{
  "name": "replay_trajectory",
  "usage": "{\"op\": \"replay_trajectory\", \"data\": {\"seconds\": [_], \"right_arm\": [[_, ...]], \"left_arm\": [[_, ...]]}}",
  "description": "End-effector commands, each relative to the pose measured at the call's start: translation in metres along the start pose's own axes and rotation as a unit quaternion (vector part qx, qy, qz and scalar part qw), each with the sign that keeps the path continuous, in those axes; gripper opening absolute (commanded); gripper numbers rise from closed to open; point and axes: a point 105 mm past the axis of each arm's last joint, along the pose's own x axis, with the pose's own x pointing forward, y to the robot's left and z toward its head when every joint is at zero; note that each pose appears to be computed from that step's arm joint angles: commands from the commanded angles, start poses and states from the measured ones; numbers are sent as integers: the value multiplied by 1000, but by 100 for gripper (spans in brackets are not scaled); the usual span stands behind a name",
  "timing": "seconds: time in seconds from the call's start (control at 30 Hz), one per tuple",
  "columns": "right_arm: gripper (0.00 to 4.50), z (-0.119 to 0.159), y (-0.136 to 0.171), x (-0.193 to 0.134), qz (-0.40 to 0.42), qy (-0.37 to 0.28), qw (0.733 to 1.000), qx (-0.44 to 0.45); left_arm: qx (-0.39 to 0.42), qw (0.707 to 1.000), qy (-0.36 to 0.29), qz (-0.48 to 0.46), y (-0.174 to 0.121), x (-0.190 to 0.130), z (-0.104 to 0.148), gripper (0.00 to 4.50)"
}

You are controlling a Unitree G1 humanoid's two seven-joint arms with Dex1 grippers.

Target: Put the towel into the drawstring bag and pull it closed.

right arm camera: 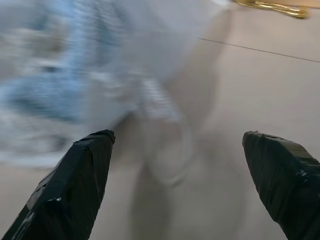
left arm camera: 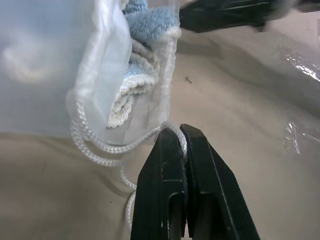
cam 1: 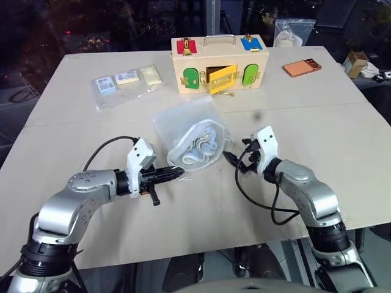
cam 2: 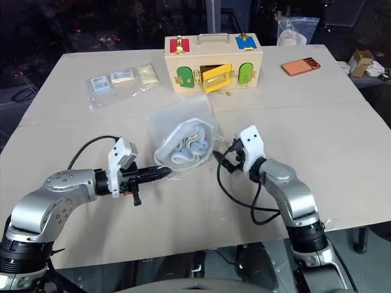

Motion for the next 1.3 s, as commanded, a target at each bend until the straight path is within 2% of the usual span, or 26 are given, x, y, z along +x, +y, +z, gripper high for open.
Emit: {"op": "replay_trajectory", "data": {"seconds": [0.03, 0.1, 0.17, 0.2, 0.23, 0.27, 0.4, 0.53, 0.63, 0.73, 0.87, 1.07, 1.23, 1.3], "right_arm": [[415, 8, -14, 11, -56, -22, 998, -25], [353, 7, -21, 18, -87, -20, 995, -45], [266, 11, -25, 22, -111, -36, 992, -47], [244, 12, -27, 23, -119, -44, 991, -43], [196, 14, -28, 23, -128, -50, 990, -40], [179, 16, -29, 23, -134, -57, 988, -45], [14, 39, -37, 13, -179, -119, 975, -54], [3, 78, -38, -2, -189, -209, 959, -36], [3, 98, -38, -11, -182, -236, 954, -40], [3, 121, -41, -22, -179, -265, 946, -49], [3, 157, -49, -37, -185, -308, 931, -70], [3, 227, -57, -67, -196, -389, 893, -112], [3, 276, -65, -97, -211, -443, 860, -142], [3, 286, -69, -107, -223, -454, 850, -147]], "left_arm": [[18, 1000, -13, -5, -5, 1, 11, 0], [19, 1000, -14, -4, -5, 2, 11, 0], [21, 1000, -16, 2, -3, 2, 12, 0], [21, 1000, -17, 5, -3, 2, 12, 0], [22, 1000, -18, 9, -1, 2, 13, 0], [23, 999, -19, 12, -1, 2, 13, 0], [27, 998, -33, 45, 8, -1, 16, 0], [29, 992, -62, 102, 22, -4, 22, 0], [45, 988, -72, 130, 27, -6, 23, 0], [63, 968, -129, 208, 51, -16, 49, 0], [120, 924, -201, 303, 78, -37, 98, 0], [153, 876, -287, 356, 100, -68, 163, 0], [171, 862, -329, 347, 105, -79, 208, 0], [176, 870, -313, 339, 110, -76, 204, 0]]}}
